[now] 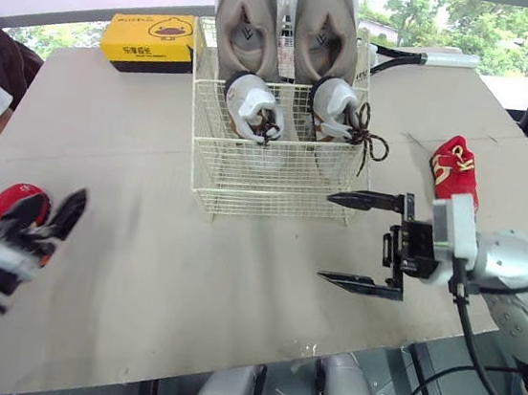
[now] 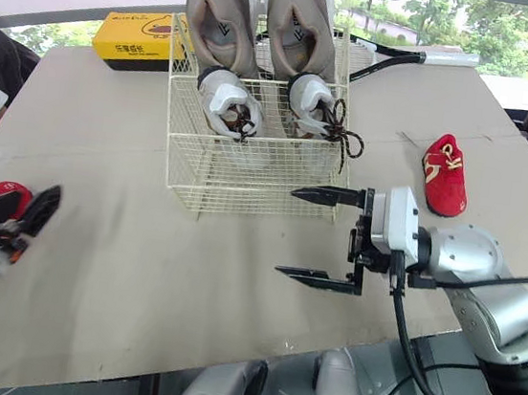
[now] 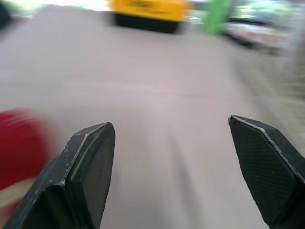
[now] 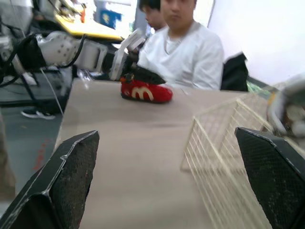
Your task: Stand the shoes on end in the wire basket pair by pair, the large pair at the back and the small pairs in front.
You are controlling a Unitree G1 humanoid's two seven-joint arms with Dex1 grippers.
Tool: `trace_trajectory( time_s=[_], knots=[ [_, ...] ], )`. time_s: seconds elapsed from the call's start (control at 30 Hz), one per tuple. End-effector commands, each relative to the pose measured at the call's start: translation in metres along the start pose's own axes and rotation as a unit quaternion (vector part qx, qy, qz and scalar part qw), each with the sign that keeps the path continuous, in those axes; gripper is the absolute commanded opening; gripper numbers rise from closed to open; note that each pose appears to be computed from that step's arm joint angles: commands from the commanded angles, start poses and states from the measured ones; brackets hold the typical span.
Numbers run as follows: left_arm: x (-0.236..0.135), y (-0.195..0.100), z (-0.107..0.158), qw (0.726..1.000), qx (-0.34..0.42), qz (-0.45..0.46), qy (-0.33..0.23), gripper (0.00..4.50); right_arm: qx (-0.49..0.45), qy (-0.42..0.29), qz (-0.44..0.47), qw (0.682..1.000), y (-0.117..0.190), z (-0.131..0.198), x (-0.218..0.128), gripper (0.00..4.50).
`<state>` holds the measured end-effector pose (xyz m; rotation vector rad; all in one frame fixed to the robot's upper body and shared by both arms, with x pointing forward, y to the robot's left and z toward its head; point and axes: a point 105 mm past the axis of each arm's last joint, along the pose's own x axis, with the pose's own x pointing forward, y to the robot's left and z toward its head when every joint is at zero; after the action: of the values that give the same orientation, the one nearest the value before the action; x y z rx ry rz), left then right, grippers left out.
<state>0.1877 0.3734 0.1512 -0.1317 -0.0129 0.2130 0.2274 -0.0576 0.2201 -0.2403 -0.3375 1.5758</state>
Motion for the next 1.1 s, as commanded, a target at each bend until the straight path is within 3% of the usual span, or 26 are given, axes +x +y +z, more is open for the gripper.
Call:
trace_trajectory(
  time_s=[0.03,0.17,0.27,0.47,0.67,0.8,0.87,0.9,1.0,1.1],
  knots=[
    [-0.027,0.034,0.012,0.997,0.036,0.064,-0.013,4.13,-0.006,-0.034,0.017,0.999,-0.003,0.011,0.010,4.42],
    [-0.053,0.075,0.001,0.987,0.073,0.137,0.034,4.13,-0.005,-0.057,0.030,0.998,-0.009,0.017,0.019,4.42],
    [-0.047,0.088,-0.001,0.986,0.086,0.130,0.057,4.13,-0.007,-0.060,0.029,0.998,-0.014,0.019,0.022,4.42],
    [-0.019,0.097,-0.013,0.990,0.063,0.081,0.095,4.13,-0.011,-0.054,0.016,0.998,-0.016,0.019,0.019,4.42],
    [0.019,0.084,-0.034,0.981,0.077,-0.045,0.172,4.13,-0.013,-0.045,-0.006,0.999,-0.018,0.022,0.017,4.42],
    [0.032,0.086,-0.031,0.979,0.076,-0.059,0.178,2.32,-0.012,-0.038,-0.018,0.999,-0.018,0.022,0.013,4.50],
    [0.031,0.084,-0.029,0.979,0.076,-0.071,0.178,1.86,-0.009,-0.034,-0.023,0.999,-0.018,0.020,0.012,4.50],
    [0.031,0.082,-0.028,0.978,0.080,-0.077,0.174,1.29,-0.008,-0.033,-0.026,0.999,-0.018,0.019,0.011,4.50],
    [0.032,0.074,-0.015,0.982,0.085,-0.094,0.139,0.41,-0.005,-0.031,-0.030,0.999,-0.019,0.017,0.011,4.50],
    [0.036,0.054,0.009,0.986,0.063,-0.132,0.083,0.29,0.000,-0.034,-0.034,0.999,-0.021,0.016,0.011,4.50]
  ],
)
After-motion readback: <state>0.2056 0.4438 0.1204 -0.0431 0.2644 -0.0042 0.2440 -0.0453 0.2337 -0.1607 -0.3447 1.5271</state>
